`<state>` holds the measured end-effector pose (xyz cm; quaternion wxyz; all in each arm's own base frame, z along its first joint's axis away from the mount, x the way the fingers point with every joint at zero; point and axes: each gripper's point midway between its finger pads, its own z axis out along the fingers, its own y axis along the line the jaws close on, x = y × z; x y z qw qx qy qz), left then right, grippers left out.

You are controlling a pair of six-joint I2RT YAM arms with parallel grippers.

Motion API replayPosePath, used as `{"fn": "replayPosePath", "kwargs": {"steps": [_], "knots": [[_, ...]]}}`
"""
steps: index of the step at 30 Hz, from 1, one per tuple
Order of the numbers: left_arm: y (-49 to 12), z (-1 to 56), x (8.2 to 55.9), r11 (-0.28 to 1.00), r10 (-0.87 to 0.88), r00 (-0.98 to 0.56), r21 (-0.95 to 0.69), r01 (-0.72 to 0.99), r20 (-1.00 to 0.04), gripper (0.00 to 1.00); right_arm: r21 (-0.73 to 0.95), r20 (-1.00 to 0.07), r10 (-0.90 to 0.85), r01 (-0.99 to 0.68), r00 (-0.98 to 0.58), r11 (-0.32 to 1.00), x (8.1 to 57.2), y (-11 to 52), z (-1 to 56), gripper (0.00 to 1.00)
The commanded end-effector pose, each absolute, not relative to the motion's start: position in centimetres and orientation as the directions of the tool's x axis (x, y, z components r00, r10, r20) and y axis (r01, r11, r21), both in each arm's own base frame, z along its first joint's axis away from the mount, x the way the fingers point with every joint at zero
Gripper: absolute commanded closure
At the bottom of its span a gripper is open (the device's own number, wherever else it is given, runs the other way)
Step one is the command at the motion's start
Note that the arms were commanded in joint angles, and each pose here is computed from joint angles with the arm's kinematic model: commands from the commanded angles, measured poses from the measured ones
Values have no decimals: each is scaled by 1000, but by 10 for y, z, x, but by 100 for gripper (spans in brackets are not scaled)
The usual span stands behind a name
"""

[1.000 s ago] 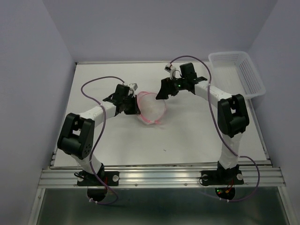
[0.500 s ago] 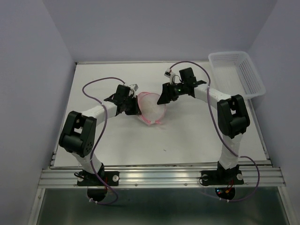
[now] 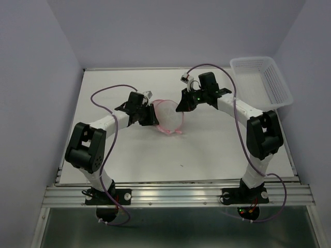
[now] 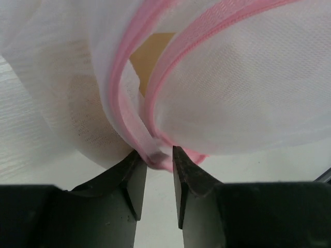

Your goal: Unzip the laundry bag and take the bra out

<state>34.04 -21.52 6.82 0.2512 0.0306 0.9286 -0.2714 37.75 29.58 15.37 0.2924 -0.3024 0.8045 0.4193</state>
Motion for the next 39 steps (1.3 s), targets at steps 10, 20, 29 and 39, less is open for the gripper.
{"fn": "replayPosePath", "kwargs": {"steps": [10,20,29,39], "knots": [[-207,161,363,748,-198,-797,-613,254,-571,30,110,-879,-364,-874,-308,473,394,272,210,97],[-200,170,405,769,-252,-763,-602,215,-595,30,-59,-885,-451,-936,-112,346,364,259,225,95],[-217,175,460,762,-245,-755,-602,238,-608,32,-108,-848,-527,-955,-57,277,352,265,208,95],[-250,171,476,750,-165,-765,-583,312,-623,34,-270,-651,-755,-953,78,134,317,273,145,55]]}}
